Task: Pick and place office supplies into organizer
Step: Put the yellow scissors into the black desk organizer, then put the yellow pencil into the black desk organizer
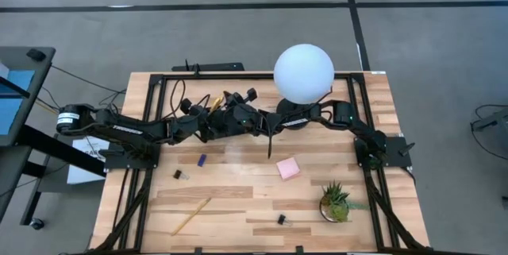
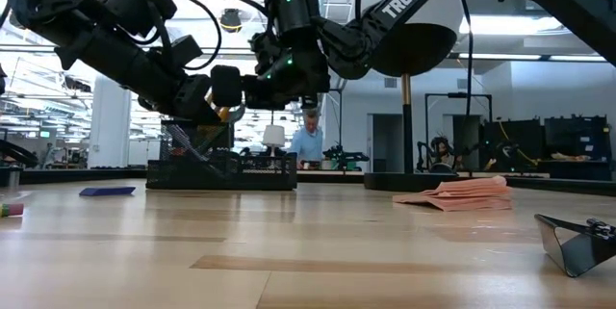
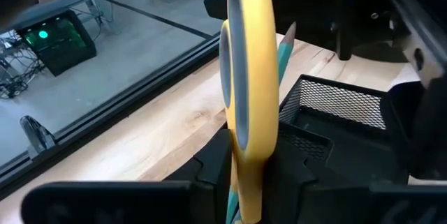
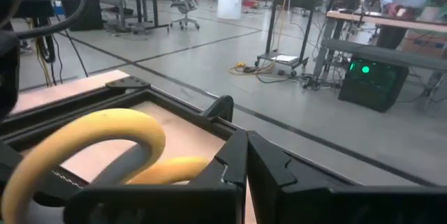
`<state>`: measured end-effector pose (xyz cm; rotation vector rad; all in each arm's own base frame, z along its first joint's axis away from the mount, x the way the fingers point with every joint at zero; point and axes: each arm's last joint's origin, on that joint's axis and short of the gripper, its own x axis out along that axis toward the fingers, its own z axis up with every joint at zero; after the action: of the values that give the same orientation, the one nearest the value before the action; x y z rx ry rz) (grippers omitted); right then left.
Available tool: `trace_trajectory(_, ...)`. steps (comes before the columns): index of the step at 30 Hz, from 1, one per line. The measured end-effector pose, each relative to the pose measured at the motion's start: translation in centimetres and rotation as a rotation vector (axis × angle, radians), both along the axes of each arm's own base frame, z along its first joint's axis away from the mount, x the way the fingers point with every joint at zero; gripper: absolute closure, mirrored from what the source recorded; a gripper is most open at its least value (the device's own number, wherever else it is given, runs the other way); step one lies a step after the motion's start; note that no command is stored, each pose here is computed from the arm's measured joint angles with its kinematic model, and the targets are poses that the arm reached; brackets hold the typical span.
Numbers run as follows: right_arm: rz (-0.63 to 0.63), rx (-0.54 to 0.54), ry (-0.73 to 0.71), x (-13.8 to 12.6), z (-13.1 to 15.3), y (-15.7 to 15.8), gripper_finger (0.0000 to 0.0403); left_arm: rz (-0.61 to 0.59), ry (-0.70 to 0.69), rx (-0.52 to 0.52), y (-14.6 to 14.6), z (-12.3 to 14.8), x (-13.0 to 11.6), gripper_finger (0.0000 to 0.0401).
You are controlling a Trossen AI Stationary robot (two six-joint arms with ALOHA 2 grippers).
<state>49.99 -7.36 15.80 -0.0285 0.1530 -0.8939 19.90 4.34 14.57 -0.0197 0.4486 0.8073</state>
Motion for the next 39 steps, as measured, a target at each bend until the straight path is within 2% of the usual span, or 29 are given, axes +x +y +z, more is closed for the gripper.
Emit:
trace_trajectory(8, -0.055, -0.073, 0.075, 0.0, 0.1, 1.8, 0.0403, -0.029, -0.055, 0.036, -0.4, 1.8, -0.9, 0.0338)
trace_trajectory(13, -0.016, -0.076, 0.075, 0.2, 0.1, 3.8, 0.0403, -0.039, -0.125, 0.054, -1.0, 3.8, -2.2, 0.0338)
trace_trajectory(19, 0.094, -0.094, 0.081, -0.1, 2.2, 8.5, 0.0403, -0.172, -0.259, 0.014, -2.4, 6.1, -4.0, 0.0338)
trace_trajectory(21, 0.16, -0.103, 0.088, -0.3, 3.2, 10.4, 0.0403, -0.228, -0.297, -0.008, -3.0, 6.6, -4.5, 0.0337)
trace_trajectory(23, 0.281, -0.084, 0.099, -0.7, 4.3, 12.0, 0.0403, -0.277, -0.306, -0.036, -3.5, 6.8, -5.0, 0.0337)
trace_trajectory(26, 0.523, 0.028, 0.085, -1.3, 5.9, 13.4, 0.0403, -0.309, -0.285, -0.101, -4.1, 6.4, -5.5, 0.0337)
trace_trajectory(29, 0.693, 0.121, 0.151, -2.0, 6.5, 14.1, 0.0403, -0.32, -0.256, -0.182, -4.8, 5.7, -5.8, 0.0337)
trace_trajectory(34, 0.851, 0.187, 0.29, -3.4, 5.0, 16.5, 0.0403, -0.357, -0.201, -0.258, -6.3, 4.7, -5.6, 0.0337)
trace_trajectory(39, 1.037, 0.326, 0.321, -5.1, 2.3, 18.5, 0.0403, -0.408, -0.152, -0.372, -8.2, 3.4, -5.1, 0.0337)
